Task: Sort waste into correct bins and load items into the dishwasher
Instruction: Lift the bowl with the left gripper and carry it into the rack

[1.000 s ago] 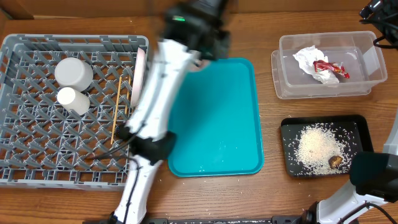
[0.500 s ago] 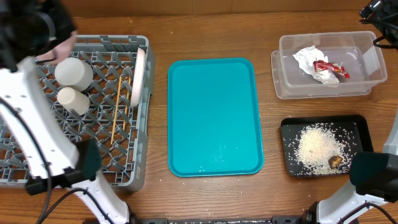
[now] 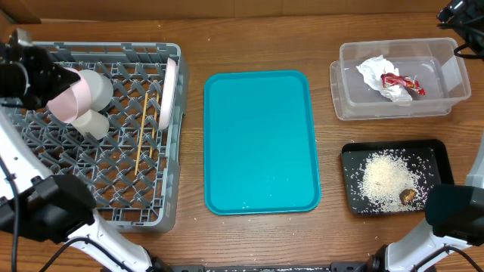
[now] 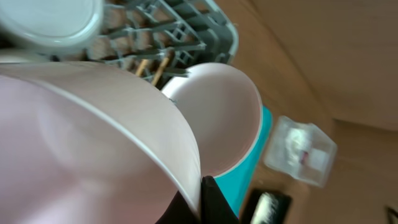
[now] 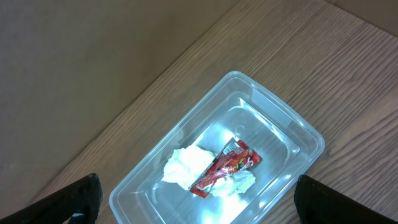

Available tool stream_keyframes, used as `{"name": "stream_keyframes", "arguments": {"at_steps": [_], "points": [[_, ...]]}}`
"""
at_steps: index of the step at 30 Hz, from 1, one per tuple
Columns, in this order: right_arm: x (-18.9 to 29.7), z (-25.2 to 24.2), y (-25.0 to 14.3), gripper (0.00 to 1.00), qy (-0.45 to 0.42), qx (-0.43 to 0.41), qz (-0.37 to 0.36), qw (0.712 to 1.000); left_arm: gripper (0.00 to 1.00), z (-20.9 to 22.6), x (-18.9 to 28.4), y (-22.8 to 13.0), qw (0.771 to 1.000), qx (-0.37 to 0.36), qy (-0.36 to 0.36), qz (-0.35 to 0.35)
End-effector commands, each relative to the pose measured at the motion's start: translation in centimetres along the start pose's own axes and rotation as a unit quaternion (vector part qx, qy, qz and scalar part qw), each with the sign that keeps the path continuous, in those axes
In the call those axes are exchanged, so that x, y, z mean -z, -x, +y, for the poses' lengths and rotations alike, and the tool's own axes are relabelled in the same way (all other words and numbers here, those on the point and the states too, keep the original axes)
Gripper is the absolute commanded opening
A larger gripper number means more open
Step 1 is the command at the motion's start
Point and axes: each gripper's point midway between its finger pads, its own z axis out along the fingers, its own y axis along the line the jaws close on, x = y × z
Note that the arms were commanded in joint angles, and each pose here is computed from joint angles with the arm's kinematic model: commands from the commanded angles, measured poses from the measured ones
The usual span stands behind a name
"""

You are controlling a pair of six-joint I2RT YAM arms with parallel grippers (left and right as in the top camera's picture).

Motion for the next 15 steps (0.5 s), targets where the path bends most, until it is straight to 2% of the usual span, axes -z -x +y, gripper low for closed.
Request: {"name": "stream_keyframes", "arguments": {"at_steps": [1, 6, 10, 15], "points": [[0.3, 0.0, 0.1, 1.0, 0.001, -0.001, -0.004, 1.0, 0.04, -0.7, 1.2, -0.1, 0.995, -0.036, -0.097, -0.006], [0.3, 0.0, 0.1, 1.0, 0.001, -0.001, -0.004, 1.0, 0.04, 4.1, 1.0, -0.7, 0.992, 0.018, -0.127, 0.004], [0.3, 0.0, 0.1, 1.0, 0.001, -0.001, -0.004, 1.0, 0.04, 5.5, 1.2, -1.0, 0.974, 0.017, -0.227, -0.025], [0.3, 0.0, 0.1, 1.0, 0.001, -0.001, -0.004, 1.0, 0.04, 7.9, 1.0, -1.9, 0.963, 0.01, -0.266, -0.054]]}}
